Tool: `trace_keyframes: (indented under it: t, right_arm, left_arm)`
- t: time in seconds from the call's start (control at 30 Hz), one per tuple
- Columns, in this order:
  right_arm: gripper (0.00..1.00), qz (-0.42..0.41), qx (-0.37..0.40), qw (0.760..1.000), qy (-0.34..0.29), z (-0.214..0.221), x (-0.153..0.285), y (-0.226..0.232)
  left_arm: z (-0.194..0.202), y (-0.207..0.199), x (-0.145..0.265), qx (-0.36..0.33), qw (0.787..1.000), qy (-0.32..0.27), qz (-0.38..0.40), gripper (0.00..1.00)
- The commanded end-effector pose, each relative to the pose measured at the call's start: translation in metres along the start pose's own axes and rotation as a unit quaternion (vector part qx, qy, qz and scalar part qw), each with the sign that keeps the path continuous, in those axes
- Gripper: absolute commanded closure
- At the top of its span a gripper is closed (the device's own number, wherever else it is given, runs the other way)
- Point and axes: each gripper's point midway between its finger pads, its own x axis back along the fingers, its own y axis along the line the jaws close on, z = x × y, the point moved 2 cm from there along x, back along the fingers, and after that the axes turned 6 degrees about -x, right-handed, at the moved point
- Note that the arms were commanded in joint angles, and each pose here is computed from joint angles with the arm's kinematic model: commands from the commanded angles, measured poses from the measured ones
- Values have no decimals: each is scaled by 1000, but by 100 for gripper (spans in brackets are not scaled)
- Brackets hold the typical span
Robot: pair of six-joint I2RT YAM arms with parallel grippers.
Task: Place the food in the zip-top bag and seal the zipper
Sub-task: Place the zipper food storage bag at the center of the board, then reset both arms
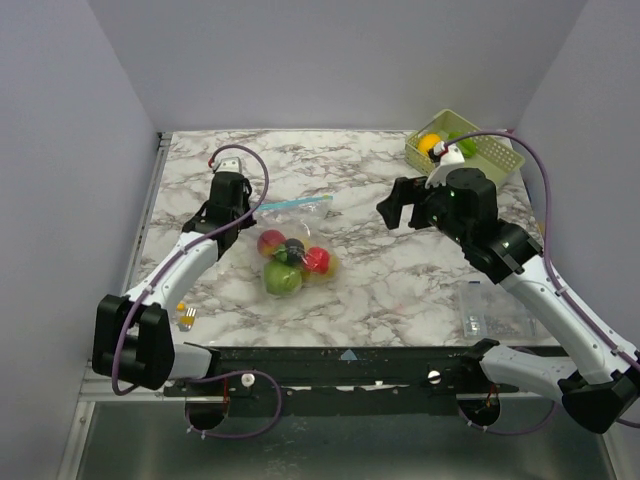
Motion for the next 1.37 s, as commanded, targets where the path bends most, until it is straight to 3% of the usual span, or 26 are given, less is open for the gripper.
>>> trace_keyframes:
  t: [0.0,0.1,0.17,0.2,0.33,0.47,0.6,0.8,1.03,1.33]
  right_arm:
    - [0,35,-18,999,16,10,4,-12]
    - [0,52,-34,998,20,13,5,-16]
    - [1,73,-45,996,20,14,6,-22]
    - [0,81,-49,995,20,14,7,-24]
    - [1,115,-55,992,0,9,15,-35]
    - [0,140,-65,987,-43,-12,34,-42]
    - [0,118,-78,986,-89,-34,58,-36]
    - [0,70,-83,981,-158,-57,93,-27]
    - [0,45,-78,966,-241,-81,134,-27]
    - [0,47,-70,957,-277,-88,159,-33]
  left_arm:
    - [-23,2,-8,51,999,-14,-10,57]
    - [-32,3,0,62,998,-20,-15,24]
    - [-43,4,12,70,997,-31,-13,6]
    - [-50,3,21,73,997,-39,-6,2]
    - [-80,-6,70,64,995,-75,33,2]
    - [-107,-17,138,28,982,-163,86,2]
    - [-121,-28,207,7,948,-267,176,4]
    - [-119,-33,283,-9,878,-392,274,4]
    - [-121,-18,316,-5,849,-455,266,4]
    - [-133,-24,324,-8,841,-462,280,5]
